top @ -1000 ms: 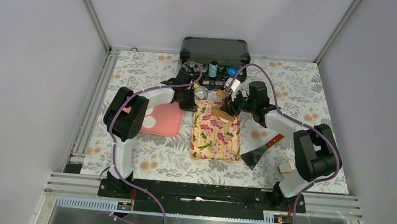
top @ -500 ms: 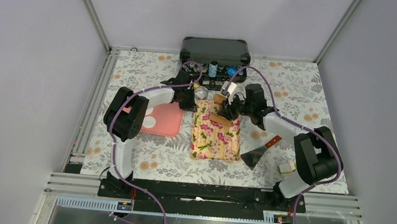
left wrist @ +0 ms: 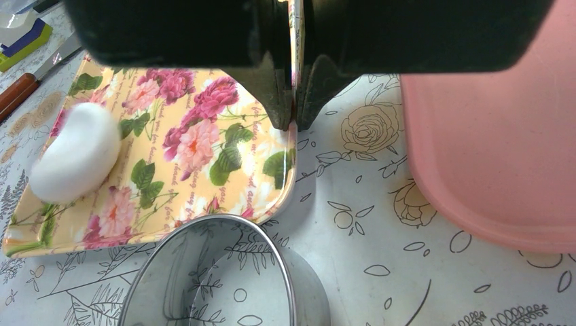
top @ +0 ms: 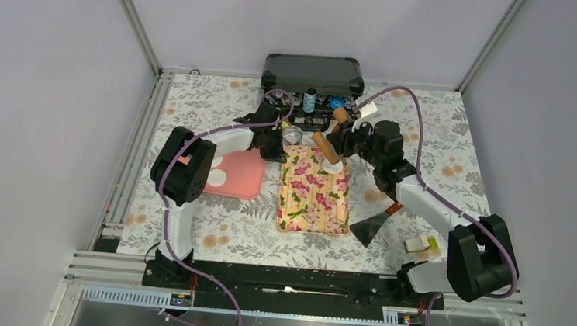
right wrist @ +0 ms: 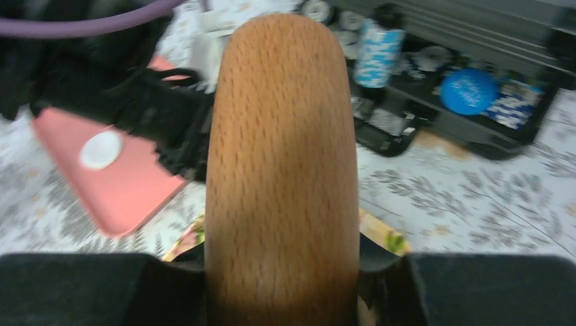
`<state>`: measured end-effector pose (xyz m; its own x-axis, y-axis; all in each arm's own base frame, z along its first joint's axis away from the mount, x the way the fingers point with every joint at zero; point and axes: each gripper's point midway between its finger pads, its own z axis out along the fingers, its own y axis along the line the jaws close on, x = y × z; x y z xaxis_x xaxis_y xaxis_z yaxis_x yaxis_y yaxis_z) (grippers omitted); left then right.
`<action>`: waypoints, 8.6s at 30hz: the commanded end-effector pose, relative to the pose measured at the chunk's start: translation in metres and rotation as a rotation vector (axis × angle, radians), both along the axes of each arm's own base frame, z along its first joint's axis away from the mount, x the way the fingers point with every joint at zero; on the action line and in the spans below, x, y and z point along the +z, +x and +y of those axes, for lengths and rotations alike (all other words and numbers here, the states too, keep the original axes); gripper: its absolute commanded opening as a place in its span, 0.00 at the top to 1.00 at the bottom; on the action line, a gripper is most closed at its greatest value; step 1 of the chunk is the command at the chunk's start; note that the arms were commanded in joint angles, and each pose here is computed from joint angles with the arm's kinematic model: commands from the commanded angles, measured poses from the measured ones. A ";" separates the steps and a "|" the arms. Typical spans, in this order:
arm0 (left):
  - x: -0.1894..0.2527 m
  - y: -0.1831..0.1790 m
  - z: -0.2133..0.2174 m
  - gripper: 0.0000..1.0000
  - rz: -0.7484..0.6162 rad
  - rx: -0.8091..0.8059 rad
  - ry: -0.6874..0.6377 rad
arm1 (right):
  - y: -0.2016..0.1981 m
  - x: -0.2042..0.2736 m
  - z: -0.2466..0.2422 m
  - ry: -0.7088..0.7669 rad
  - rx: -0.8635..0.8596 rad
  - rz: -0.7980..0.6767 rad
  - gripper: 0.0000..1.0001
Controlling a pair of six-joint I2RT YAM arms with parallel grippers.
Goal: Roll out the dumpling wrappers from the dough
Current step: Flatten out the dough on the work surface.
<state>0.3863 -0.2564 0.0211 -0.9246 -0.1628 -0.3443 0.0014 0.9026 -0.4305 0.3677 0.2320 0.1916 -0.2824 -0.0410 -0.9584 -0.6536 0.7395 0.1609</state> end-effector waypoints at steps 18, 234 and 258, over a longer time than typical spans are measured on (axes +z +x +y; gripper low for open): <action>-0.023 -0.020 0.011 1.00 0.086 -0.011 0.066 | 0.026 -0.083 -0.047 -0.110 -0.413 0.228 1.00; 0.002 -0.024 0.002 1.00 0.056 -0.140 0.010 | -0.045 -0.055 0.036 0.079 0.108 0.193 1.00; 0.003 -0.024 0.001 1.00 0.053 -0.134 0.001 | -0.009 -0.041 -0.073 -0.339 -0.368 0.208 1.00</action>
<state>0.3719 -0.2565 0.0221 -0.9477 -0.0388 -0.3168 0.1091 0.8933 -0.4360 0.3627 0.1713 0.1369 -0.5175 -0.1617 -0.8402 -0.3497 0.9362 0.0352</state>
